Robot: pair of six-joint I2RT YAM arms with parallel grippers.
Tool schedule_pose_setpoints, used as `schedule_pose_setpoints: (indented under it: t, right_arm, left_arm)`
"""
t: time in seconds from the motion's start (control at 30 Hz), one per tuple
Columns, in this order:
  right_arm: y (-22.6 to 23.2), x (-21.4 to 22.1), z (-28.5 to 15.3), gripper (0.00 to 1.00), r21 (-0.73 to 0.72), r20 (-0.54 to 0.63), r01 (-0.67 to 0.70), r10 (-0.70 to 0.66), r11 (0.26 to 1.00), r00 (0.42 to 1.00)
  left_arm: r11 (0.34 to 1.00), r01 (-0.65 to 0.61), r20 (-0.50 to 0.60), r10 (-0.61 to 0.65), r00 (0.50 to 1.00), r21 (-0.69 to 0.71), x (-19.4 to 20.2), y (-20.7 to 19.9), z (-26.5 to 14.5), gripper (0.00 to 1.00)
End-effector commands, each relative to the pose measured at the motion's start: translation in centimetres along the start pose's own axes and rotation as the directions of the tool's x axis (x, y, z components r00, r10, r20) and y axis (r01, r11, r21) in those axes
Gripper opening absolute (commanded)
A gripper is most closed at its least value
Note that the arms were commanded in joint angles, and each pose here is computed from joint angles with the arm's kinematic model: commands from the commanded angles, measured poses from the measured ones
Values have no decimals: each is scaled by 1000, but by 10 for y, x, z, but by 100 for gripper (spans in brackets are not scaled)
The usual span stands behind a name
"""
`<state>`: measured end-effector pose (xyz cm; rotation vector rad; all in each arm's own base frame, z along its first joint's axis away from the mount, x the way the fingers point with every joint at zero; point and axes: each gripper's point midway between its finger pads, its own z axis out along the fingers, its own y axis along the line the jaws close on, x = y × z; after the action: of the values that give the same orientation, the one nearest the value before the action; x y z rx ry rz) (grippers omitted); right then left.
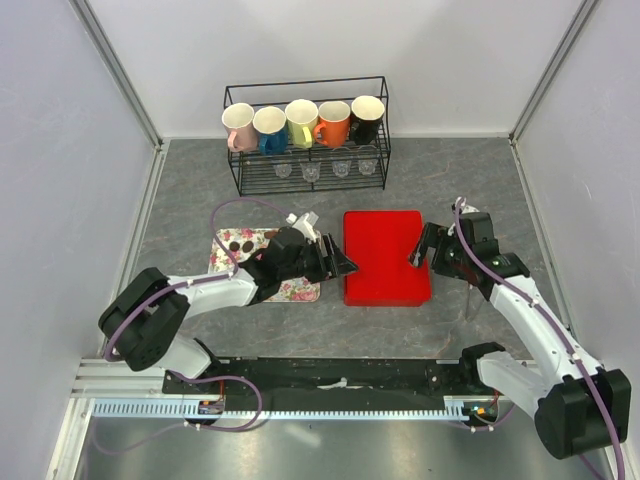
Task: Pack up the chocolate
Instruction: Close the box lid on the packing box.
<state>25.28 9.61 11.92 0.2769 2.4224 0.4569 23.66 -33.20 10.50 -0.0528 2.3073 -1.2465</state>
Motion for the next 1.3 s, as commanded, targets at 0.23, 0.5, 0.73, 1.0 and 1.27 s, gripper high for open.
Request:
schedule_pose_setpoints:
  t: [0.23, 0.5, 0.73, 1.0, 1.27]
  right_arm:
    - [7, 24, 0, 97, -65, -82, -13, 7, 998, 997]
    - [16, 26, 18, 96, -118, -110, -33, 20, 992, 994]
    - [34, 22, 22, 94, -162, -120, -15, -5, 987, 993]
    - [32, 25, 26, 95, -145, -126, 7, -25, 989, 992]
    - [30, 27, 28, 94, -134, -131, 11, -29, 991, 991]
  left_arm:
    - [999, -31, -48, 32, 998, 16, 13, -6, 5, 77]
    - [1000, -21, -72, 22, 997, 18, 23, -7, 12, 77]
    - [999, -16, -101, 20, 995, 38, 34, -14, 19, 77]
    - [997, -10, -95, 17, 995, 73, 36, -23, 17, 77]
    - [992, 30, -59, -23, 998, 123, 40, -20, 9, 74]
